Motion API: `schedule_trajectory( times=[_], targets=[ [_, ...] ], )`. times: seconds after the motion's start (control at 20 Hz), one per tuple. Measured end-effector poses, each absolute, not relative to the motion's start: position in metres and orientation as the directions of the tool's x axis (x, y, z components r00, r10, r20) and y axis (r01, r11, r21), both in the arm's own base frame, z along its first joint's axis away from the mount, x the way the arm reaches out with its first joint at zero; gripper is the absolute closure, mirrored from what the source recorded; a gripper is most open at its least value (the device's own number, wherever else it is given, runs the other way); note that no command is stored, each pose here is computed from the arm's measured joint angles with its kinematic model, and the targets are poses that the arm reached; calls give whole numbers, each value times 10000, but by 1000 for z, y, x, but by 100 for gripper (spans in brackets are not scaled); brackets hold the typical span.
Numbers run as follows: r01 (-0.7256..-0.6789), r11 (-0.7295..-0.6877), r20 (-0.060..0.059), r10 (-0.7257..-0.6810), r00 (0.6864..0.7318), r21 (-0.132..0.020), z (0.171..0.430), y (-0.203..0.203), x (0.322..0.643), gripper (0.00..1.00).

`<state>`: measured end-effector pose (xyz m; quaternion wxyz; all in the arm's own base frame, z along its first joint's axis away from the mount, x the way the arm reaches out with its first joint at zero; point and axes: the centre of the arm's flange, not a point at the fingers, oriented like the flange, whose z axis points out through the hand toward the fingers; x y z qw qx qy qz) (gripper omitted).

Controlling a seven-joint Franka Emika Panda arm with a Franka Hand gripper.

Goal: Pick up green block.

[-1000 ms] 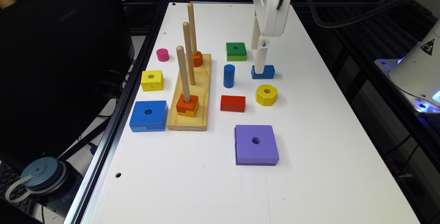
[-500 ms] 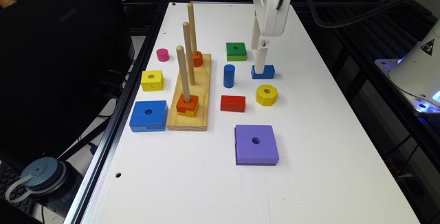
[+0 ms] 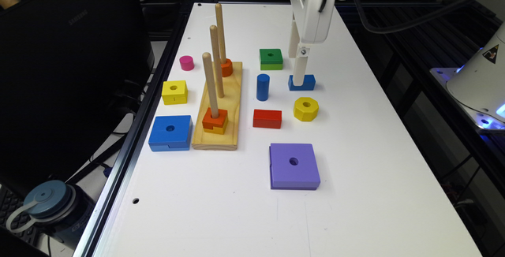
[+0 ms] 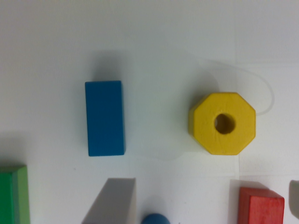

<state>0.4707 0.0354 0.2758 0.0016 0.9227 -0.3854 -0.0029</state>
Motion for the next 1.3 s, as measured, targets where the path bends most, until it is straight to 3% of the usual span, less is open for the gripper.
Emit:
schedule_trajectory(
  times=[0.1,0.3,0.65,1.3],
  targets=[
    [-7117,-7025,-40,-7117,7025,52,276,35,471,0],
    [-7174,-6966,-32,-7174,6966,63,276,15,472,0],
    [-7208,-6931,-30,-7208,6931,59,276,3,472,0],
    [-7215,-6924,78,-7215,6923,-27,281,-24,478,0]
  ],
)
